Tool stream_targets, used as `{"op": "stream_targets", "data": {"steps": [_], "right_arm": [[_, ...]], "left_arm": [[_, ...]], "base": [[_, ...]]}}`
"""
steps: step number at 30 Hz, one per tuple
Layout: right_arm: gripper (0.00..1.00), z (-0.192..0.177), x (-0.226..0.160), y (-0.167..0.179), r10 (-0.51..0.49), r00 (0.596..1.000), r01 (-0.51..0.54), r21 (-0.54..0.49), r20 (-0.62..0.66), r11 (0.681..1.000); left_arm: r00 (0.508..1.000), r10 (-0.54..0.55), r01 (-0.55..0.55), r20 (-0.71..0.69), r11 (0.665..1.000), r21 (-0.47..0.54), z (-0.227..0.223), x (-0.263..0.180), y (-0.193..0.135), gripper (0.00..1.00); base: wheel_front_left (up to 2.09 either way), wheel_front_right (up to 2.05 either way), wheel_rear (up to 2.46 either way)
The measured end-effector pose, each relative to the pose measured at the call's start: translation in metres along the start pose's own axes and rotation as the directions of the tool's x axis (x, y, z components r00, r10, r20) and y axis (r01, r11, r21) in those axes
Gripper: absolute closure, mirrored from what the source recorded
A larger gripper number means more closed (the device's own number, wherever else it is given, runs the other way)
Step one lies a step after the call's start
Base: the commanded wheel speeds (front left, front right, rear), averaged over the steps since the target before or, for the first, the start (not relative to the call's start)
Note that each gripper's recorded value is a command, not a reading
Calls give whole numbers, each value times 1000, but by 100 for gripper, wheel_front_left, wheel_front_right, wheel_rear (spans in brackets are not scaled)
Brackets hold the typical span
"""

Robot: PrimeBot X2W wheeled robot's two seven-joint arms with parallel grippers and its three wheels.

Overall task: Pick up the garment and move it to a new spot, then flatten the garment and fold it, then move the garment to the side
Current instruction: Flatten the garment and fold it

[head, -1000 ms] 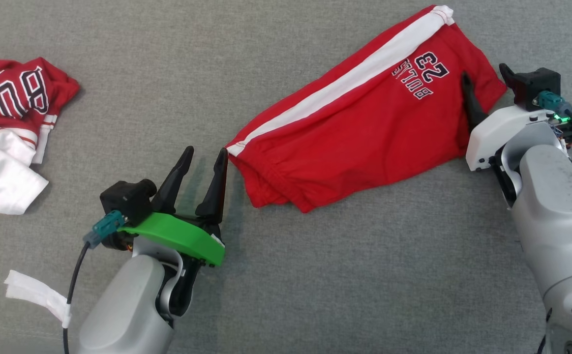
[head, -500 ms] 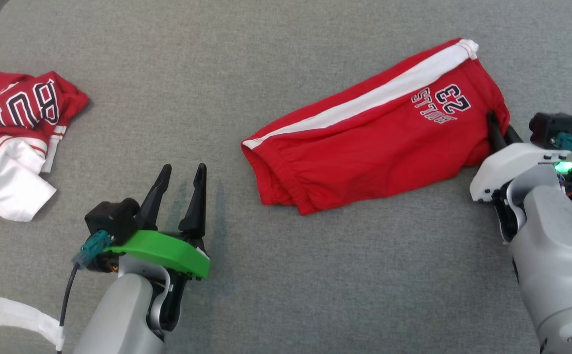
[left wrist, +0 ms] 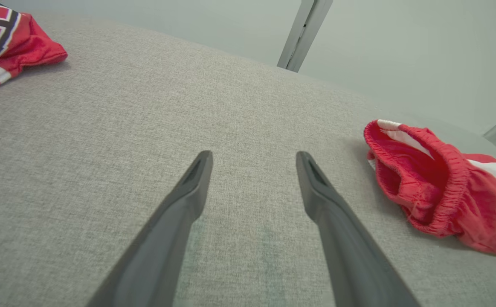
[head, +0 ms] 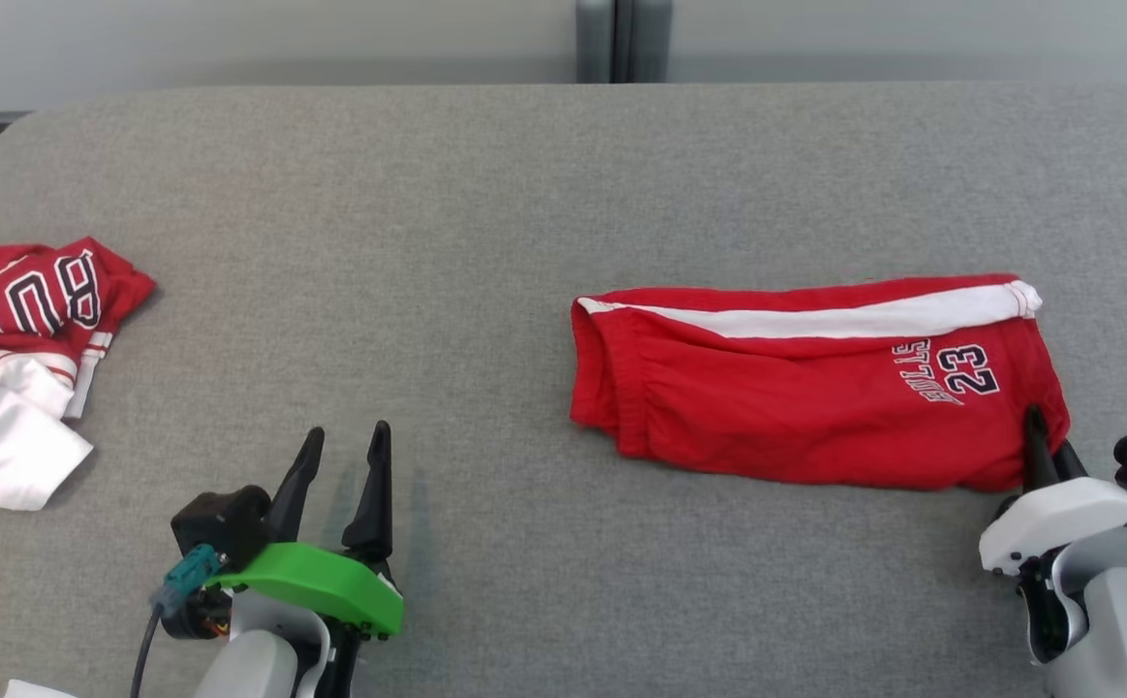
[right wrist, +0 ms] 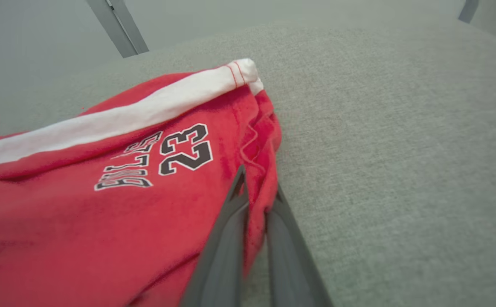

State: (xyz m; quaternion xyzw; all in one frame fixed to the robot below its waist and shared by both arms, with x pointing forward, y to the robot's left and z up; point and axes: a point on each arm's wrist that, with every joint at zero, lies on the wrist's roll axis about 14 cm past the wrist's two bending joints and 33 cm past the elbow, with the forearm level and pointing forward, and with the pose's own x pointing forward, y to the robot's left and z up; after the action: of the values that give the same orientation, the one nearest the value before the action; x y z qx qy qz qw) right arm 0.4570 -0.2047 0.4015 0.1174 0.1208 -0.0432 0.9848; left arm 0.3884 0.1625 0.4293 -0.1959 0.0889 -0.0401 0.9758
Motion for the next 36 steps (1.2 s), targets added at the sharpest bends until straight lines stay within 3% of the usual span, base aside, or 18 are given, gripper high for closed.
{"op": "stream_targets", "data": {"steps": [4, 7, 9, 13, 15, 20, 26, 27, 28, 29, 33, 36], "right_arm": [[100, 13, -14, -8, -16, 999, 15, 7, 47, 1000], [100, 35, -13, 4, 27, 993, -25, -23, 111, 999], [100, 47, -9, 19, 69, 987, -65, -32, 148, 997], [100, 76, 1, 82, 231, 948, -222, -68, 220, 973], [100, 86, 2, 118, 321, 916, -310, -81, 239, 947], [100, 89, -7, 205, 535, 816, -522, -119, 221, 845], [100, 33, -39, 275, 719, 694, -710, -123, 45, 693], [67, 20, -45, 281, 738, 674, -732, -128, 7, 670], [19, 8, -49, 285, 750, 661, -746, -127, -29, 654], [0, 0, -55, 288, 760, 647, -760, -125, -53, 638], [0, -17, -78, 300, 803, 588, -808, -112, -96, 578], [0, -13, -82, 299, 805, 588, -808, -113, -81, 578]], "left_arm": [[1000, -22, 22, 9, 1000, -2, 1, -3, -10, 0], [999, -34, 34, 10, 999, -3, 1, -5, -14, 0], [1000, -29, 29, 13, 1000, -4, 2, -6, -13, 0], [1000, -20, 20, 13, 1000, -8, 1, -10, -12, 0], [1000, -14, 14, 12, 1000, -11, 0, -12, -11, 0], [1000, 1, -1, 12, 1000, -22, -2, -19, -9, 0], [999, 29, -29, 18, 999, -20, 1, -25, -1, 0], [999, 37, -37, 16, 999, -20, 0, -26, 1, 0], [999, 47, -47, 14, 999, -19, 0, -28, 4, 0], [998, 54, -53, 14, 998, -17, 0, -29, 7, 0], [997, 73, -73, 16, 997, -3, 1, -31, 14, 0], [997, 72, -72, 21, 997, 25, 4, -29, 16, 0]], "base": [[0, 0, 0], [0, 0, 0], [0, 0, 0], [0, 0, 0], [0, 0, 0], [0, 0, 0], [0, 0, 0], [0, 0, 0], [0, 0, 0], [0, 0, 0], [0, 0, 0], [0, 0, 0]]}}
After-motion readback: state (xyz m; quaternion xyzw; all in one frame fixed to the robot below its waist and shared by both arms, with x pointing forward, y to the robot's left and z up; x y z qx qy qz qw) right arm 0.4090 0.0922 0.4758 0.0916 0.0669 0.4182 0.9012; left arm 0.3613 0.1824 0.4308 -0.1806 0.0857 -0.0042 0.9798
